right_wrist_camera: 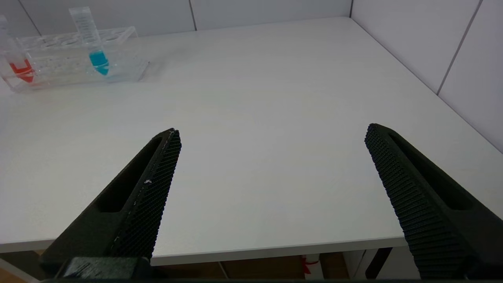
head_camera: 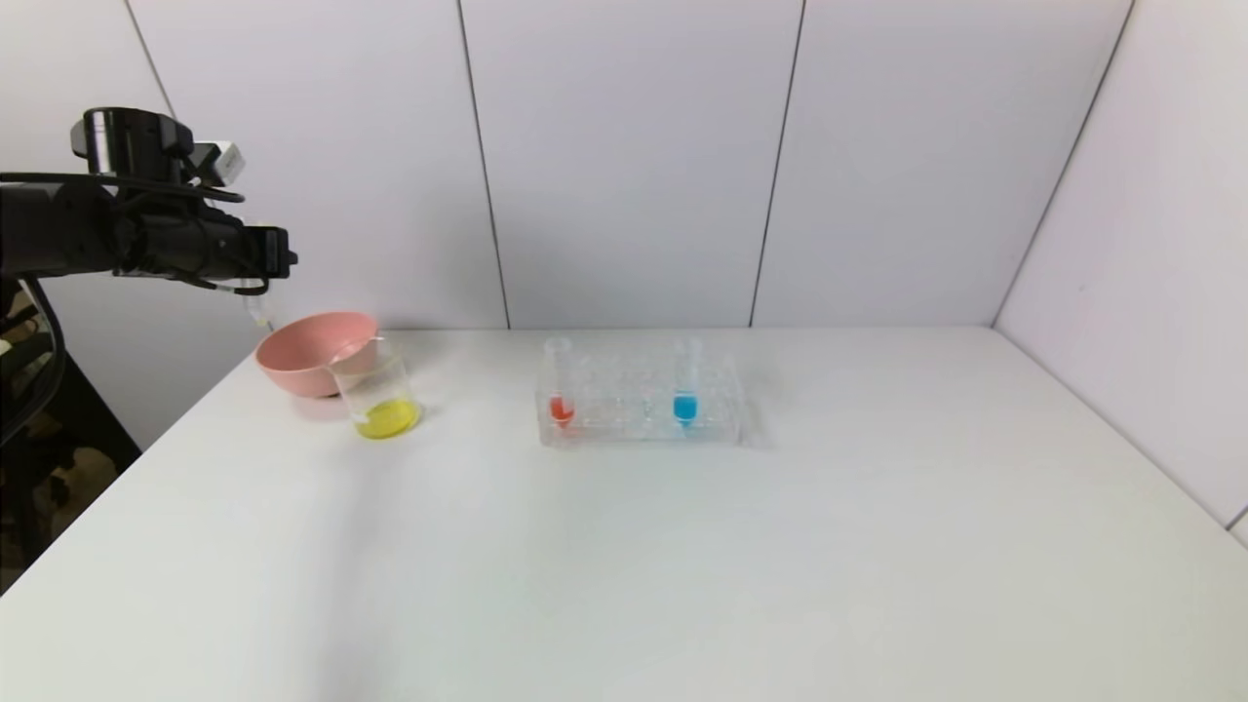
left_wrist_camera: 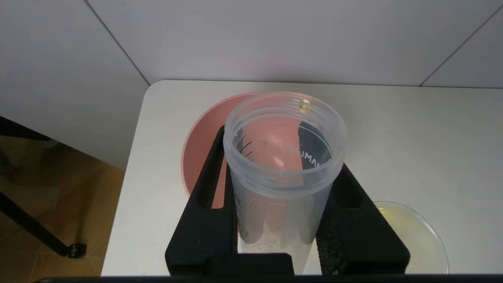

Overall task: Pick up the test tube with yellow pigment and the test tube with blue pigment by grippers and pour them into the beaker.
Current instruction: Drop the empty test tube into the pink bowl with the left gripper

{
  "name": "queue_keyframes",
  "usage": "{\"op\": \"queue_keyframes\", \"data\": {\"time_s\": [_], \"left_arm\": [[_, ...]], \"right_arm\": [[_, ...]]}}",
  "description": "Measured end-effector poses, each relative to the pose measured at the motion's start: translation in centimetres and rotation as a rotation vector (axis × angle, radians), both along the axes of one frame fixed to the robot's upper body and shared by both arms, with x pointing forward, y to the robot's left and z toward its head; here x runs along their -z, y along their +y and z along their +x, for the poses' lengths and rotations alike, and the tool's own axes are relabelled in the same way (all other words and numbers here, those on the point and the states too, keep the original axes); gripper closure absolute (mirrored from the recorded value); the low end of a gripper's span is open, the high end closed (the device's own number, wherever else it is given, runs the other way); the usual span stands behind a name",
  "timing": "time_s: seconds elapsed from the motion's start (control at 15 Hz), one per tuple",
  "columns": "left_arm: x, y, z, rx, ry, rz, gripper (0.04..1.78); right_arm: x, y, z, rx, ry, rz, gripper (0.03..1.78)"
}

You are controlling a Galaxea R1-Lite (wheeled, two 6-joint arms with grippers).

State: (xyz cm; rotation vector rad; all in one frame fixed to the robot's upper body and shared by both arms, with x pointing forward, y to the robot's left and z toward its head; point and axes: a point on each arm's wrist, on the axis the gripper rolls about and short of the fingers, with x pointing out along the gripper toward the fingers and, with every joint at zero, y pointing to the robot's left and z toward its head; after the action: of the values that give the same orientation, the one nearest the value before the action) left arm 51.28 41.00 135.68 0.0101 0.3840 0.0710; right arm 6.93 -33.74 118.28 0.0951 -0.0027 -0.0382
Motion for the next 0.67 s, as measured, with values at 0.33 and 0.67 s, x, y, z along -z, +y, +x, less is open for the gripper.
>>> {"op": "queue_keyframes", "data": {"time_s": [0.33,0.67], "left_arm": [[2.0,0.9,1.3,-0.010,0.010,0.004,1.27],[4.2,1.3,2.6,-0.009,0.035,0.003,1.27]], "right_arm": [[0.0,0.0,0.0,0.000,0.000,0.001,0.10],[0.0,0.0,0.0,0.000,0.000,0.001,0.10]]}}
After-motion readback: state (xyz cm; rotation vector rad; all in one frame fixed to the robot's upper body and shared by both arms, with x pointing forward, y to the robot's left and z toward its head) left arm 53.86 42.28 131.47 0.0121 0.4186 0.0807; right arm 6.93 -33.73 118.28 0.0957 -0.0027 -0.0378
